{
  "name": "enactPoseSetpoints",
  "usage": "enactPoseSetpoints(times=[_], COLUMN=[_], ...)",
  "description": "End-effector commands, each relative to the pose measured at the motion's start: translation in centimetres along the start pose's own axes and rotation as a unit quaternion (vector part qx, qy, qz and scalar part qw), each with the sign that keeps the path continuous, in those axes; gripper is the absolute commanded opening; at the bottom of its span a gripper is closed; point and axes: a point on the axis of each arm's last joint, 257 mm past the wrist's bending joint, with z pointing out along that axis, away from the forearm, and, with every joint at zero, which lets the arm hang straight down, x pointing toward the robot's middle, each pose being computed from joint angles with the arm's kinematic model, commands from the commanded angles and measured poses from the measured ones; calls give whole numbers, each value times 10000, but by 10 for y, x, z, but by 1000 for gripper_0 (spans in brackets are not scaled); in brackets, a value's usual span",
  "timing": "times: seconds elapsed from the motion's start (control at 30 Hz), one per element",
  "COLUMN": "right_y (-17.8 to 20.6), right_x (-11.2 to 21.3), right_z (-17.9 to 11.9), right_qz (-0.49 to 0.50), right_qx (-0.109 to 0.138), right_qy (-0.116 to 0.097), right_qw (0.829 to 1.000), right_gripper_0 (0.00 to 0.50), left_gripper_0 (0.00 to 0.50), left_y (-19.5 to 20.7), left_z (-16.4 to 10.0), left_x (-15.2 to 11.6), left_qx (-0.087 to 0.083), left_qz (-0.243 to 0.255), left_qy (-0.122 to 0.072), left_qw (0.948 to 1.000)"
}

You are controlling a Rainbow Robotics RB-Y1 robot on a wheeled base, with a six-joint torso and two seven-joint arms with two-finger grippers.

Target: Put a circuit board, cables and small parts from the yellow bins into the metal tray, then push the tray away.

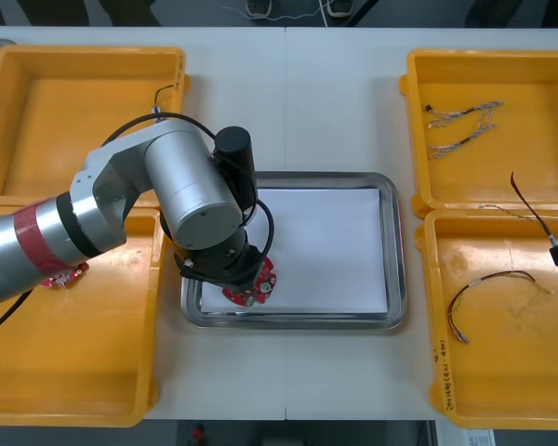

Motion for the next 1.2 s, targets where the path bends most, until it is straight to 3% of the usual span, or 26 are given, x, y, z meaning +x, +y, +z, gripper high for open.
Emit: enactPoseSetpoints(times=[0.03,0.33,0.6,0.87,1.1,1.2], right_y=[-1,-1,2,31,65,78], right_x=[-5,-5,-13,-23,-25,-23], right_z=[-8,-8,-12,-16,-8,-4], right_qz=[-373,-377,-496,-1006,-1648,-1930], right_qx=[146,142,116,-244,-528,-618], right_qy=[-59,-53,-154,-155,-1,95], right_qw=[9992,9992,9986,9945,9849,9792], right_gripper_0=[0,0,0,0,0,0], left_gripper_0=[500,500,500,500,500,500], left_y=[15,16,11,21,41,40], left_z=[-4,-10,-44,-86,-123,-138], left_x=[-7,-11,-27,-35,-31,-38], left_qx=[-142,-92,225,180,-117,-37], left_qz=[129,35,-172,-212,-72,-6], left_qy=[-140,-188,-379,-545,-442,-547], left_qw=[9997,9998,9989,9981,9989,9985])
